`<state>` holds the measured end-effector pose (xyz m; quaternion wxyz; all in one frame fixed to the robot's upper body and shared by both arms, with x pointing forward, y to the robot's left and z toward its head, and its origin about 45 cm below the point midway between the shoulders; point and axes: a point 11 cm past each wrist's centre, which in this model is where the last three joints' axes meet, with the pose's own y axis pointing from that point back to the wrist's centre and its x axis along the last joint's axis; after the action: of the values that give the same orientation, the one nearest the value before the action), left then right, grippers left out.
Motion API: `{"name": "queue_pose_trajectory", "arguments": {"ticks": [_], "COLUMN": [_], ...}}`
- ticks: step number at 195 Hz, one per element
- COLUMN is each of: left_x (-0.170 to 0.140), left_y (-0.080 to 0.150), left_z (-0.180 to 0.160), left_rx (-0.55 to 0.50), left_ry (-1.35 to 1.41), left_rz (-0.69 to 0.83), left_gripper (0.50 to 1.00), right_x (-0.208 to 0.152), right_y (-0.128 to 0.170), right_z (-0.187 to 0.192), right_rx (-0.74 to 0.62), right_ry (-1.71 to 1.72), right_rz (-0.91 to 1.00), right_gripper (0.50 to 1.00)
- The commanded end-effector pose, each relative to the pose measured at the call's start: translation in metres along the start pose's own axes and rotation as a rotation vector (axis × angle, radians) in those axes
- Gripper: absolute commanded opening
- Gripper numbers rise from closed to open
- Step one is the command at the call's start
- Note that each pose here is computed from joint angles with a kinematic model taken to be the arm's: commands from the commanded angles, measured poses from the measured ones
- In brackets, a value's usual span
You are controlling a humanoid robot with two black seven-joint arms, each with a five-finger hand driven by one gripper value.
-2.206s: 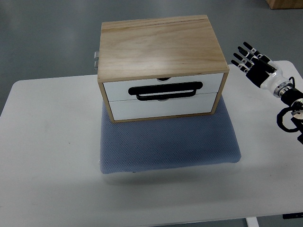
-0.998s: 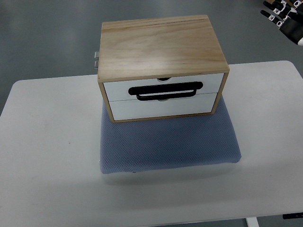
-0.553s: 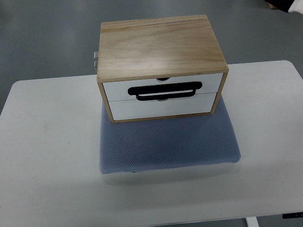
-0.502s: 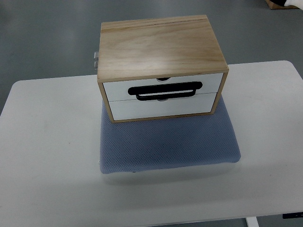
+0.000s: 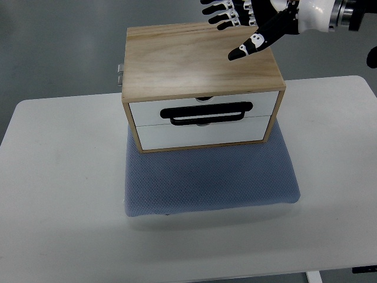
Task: Open wood drawer with right hand
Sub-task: 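Swing the right hand over the cabinet down to the upper drawer handle, then hook the right hand fingers around the upper drawer's black handle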
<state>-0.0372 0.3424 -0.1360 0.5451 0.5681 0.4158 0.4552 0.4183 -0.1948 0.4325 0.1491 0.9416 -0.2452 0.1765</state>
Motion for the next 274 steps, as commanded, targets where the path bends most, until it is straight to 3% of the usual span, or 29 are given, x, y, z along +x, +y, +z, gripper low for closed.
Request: {"name": "queue_pose_trajectory", "arguments": {"ticks": [1,19,83,274], "left_x": [-0.003,-0.009,-0.006,-0.008], "left_y": [0.000,-0.001,-0.001,-0.001], "left_z": [0.004,0.006,0.005,0.004], "left_rx": [-0.007,-0.011,-0.010,-0.008], "left_ry": [0.000,0.001,0.001,0.003], "left_rz": [-0.014,-0.030,-0.021,-0.019], "left_gripper": [1.000,1.000,1.000,1.000], "right_x": [-0.017,-0.035,-0.088,-0.085], "right_y": [-0.006,-0.012,-0.039,-0.032], "right_z": [-0.014,-0.021,0.008,0.073], "right_rx": [0.022,0.034,-0.078,-0.225], "right_ry": [0.034,0.057,0.073,0.034], "right_rz": [-0.056,-0.111,-0.273,-0.223], "right_gripper": [0.942,0.942,0.942,0.944]}}
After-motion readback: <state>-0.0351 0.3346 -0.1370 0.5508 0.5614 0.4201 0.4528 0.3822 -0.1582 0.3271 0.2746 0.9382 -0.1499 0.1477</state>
